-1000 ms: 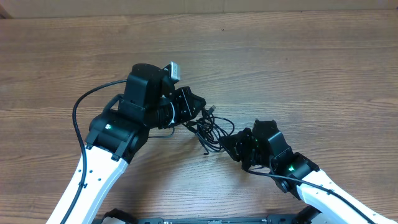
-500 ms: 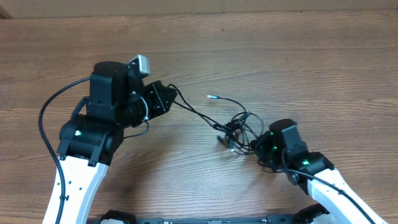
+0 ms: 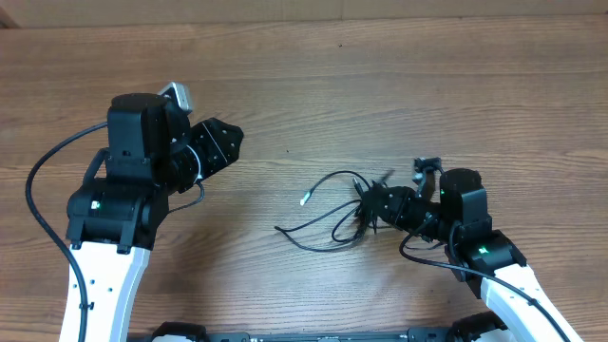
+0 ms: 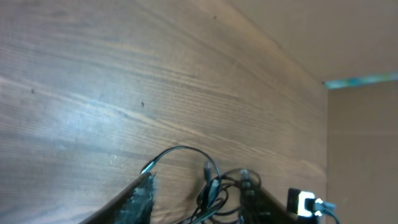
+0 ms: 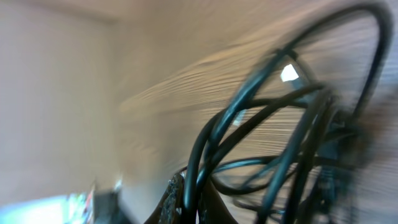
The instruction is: Untangle cables
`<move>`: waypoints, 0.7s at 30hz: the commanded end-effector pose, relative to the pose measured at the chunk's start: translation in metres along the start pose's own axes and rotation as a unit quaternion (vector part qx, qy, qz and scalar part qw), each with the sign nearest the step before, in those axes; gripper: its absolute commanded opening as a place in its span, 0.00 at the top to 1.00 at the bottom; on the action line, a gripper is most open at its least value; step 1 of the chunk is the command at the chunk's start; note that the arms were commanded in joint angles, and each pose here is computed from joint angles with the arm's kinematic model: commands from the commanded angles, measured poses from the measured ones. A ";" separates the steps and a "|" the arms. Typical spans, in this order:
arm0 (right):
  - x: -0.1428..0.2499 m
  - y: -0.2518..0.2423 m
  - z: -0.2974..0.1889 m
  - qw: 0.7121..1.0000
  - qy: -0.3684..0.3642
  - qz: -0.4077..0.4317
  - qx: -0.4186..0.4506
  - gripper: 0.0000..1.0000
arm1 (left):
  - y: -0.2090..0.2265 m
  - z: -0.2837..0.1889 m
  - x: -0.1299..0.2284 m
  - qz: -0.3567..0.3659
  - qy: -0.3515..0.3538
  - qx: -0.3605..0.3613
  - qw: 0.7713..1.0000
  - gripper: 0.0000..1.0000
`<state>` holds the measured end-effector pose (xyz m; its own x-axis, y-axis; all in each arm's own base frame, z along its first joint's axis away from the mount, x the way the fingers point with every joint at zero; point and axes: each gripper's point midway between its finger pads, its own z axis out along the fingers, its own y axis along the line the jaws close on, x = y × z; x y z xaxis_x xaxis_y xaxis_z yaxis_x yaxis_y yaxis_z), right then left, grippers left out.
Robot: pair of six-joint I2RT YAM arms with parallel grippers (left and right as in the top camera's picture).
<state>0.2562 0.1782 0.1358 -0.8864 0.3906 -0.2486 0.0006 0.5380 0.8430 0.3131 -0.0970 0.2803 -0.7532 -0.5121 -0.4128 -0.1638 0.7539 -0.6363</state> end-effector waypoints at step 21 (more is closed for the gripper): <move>0.009 0.019 -0.001 0.997 0.031 -0.041 -0.052 0.26 | -0.016 0.083 0.070 0.096 0.184 0.015 0.978 0.16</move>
<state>0.2414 0.1977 0.1578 -0.9214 0.2651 -0.2841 -0.1448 0.4443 0.8841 0.3175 -0.1670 0.2031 -0.9386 -0.2740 -0.2095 -0.0960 0.7909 -0.6044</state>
